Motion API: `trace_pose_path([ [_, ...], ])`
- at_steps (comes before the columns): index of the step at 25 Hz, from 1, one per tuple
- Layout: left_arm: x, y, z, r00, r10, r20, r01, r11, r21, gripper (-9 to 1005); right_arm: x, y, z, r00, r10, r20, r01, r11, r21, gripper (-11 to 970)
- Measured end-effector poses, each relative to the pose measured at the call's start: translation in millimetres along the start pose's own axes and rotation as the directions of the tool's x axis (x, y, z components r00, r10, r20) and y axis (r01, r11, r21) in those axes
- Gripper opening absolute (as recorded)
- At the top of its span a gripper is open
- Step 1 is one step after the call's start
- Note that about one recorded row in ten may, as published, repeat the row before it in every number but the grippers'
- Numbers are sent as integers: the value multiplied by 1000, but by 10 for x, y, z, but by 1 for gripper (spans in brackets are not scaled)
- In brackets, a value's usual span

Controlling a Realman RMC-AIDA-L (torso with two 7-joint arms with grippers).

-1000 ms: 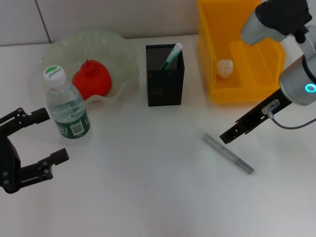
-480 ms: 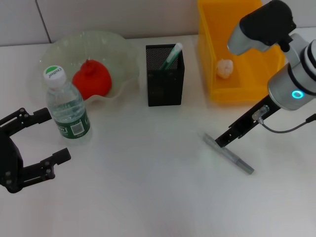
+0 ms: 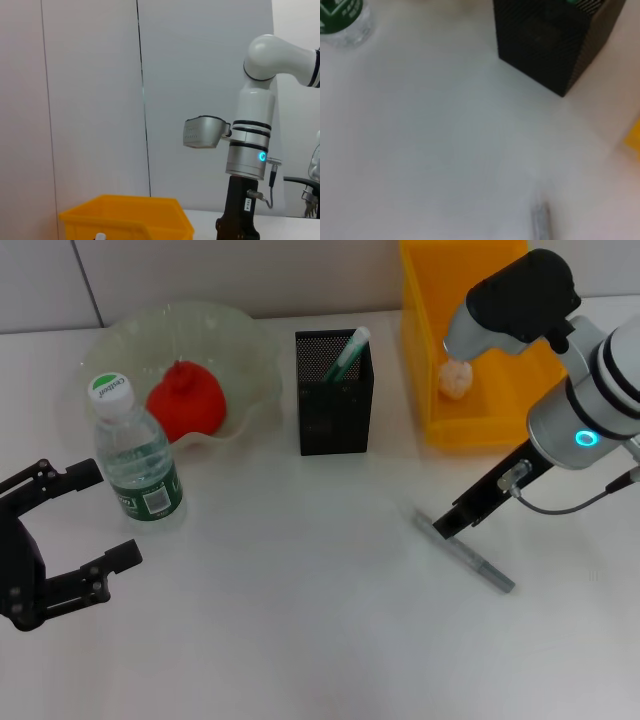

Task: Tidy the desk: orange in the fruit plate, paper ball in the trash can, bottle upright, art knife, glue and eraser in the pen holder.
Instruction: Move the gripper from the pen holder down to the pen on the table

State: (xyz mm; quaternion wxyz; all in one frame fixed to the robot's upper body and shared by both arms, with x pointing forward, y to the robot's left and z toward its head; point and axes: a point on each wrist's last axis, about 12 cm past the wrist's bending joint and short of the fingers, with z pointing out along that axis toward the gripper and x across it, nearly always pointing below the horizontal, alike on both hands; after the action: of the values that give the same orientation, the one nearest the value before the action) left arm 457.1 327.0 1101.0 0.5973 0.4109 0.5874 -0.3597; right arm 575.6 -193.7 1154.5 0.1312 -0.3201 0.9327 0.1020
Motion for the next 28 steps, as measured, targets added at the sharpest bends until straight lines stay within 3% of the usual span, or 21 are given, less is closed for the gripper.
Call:
trace_pose_path([
  [5, -5, 6, -1, 1000, 3, -1, -3, 1000, 1, 830, -14, 12, 49, 1000, -3, -16, 2, 1000, -6, 513],
  [21, -11, 9, -10, 1000, 7, -4, -7, 1000, 0, 831, -69, 89, 152, 999, -28, -27, 28, 1000, 6, 500],
  [23, -10, 6, -15, 1000, 7, -6, -7, 1000, 0, 831, -73, 92, 164, 999, -30, -26, 30, 1000, 9, 423],
  [28, -5, -7, -22, 1000, 13, -7, -13, 1000, 4, 831, -74, 90, 168, 999, -29, -24, 29, 1000, 11, 423],
])
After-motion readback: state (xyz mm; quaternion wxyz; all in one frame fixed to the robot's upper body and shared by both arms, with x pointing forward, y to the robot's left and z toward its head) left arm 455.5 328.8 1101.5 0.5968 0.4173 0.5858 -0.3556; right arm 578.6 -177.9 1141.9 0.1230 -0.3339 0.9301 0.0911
